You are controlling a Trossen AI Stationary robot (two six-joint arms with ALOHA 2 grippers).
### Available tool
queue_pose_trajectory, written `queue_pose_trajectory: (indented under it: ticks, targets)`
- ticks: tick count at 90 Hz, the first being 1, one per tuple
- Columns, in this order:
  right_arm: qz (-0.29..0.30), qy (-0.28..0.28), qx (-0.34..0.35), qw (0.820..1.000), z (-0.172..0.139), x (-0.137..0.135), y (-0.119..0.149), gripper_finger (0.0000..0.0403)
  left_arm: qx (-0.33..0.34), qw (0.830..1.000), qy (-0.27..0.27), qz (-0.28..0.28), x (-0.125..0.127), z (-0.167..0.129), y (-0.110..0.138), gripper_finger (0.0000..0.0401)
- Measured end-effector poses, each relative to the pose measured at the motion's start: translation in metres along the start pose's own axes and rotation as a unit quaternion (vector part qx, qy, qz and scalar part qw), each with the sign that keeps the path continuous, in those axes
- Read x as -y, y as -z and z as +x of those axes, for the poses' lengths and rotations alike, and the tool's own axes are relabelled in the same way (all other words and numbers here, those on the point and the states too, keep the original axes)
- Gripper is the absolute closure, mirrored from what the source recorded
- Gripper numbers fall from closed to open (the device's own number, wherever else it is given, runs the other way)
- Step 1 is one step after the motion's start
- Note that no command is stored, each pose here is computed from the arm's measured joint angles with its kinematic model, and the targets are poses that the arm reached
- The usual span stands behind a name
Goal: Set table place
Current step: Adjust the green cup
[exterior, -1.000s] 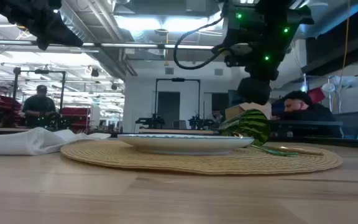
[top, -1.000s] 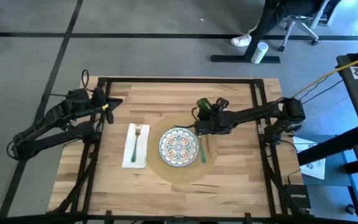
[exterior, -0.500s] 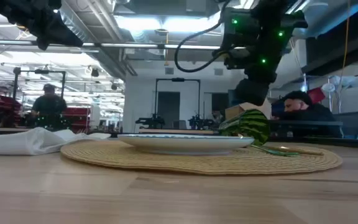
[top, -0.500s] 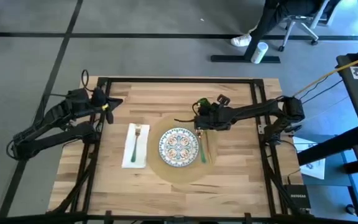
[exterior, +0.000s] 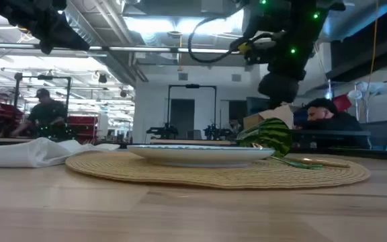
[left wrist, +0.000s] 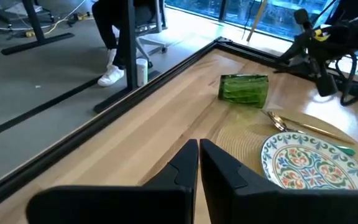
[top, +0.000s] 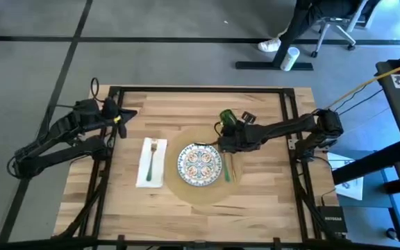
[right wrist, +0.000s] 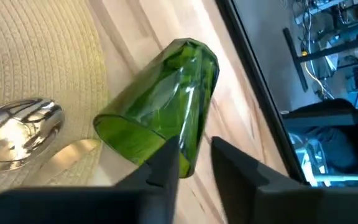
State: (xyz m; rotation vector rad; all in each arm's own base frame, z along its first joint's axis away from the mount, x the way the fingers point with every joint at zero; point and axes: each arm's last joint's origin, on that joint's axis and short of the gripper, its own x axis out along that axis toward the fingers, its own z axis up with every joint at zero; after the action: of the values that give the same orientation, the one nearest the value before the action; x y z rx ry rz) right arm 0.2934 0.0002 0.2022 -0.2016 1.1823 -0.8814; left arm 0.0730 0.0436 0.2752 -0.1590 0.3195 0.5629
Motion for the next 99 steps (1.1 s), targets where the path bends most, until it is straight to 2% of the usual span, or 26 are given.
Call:
queue_pose_trajectory:
  ticks: [12,21,30,44,58,70,83,99]
  targets:
    - [0.013,0.003,0.003,1.0,0.0,-0.001,0.001,0.0226,0.0,1.0,0.0,0.0,0.0,0.0,0.0,0.0401]
    - [0.004,0.003,-0.009,1.0,0.004,-0.002,0.007,0.0189,0.0,1.0,0.0,0.0,0.0,0.0,0.0,0.0401]
    - [-0.011,0.01,-0.022,1.0,0.013,-0.005,0.019,0.0173,0.0,1.0,0.0,0.0,0.0,0.0,0.0,0.0401]
    - [-0.015,0.019,-0.02,1.0,0.023,-0.009,0.031,0.0172,0.0,1.0,0.0,0.0,0.0,0.0,0.0,0.0401]
    - [-0.009,0.023,-0.006,1.0,0.028,-0.012,0.034,0.0184,0.0,1.0,0.0,0.0,0.0,0.0,0.0,0.0401]
    - [-0.004,0.017,0.006,1.0,0.034,-0.014,0.036,0.0212,0.0,1.0,0.0,0.0,0.0,0.0,0.0,0.0401]
    - [0.008,0.022,-0.002,1.0,0.042,-0.01,0.037,0.026,0.0,1.0,0.0,0.0,0.0,0.0,0.0,0.0401]
    - [0.021,0.036,-0.004,0.999,0.048,-0.004,0.034,0.0337,0.0,1.0,0.0,0.0,0.0,0.0,0.0,0.0401]
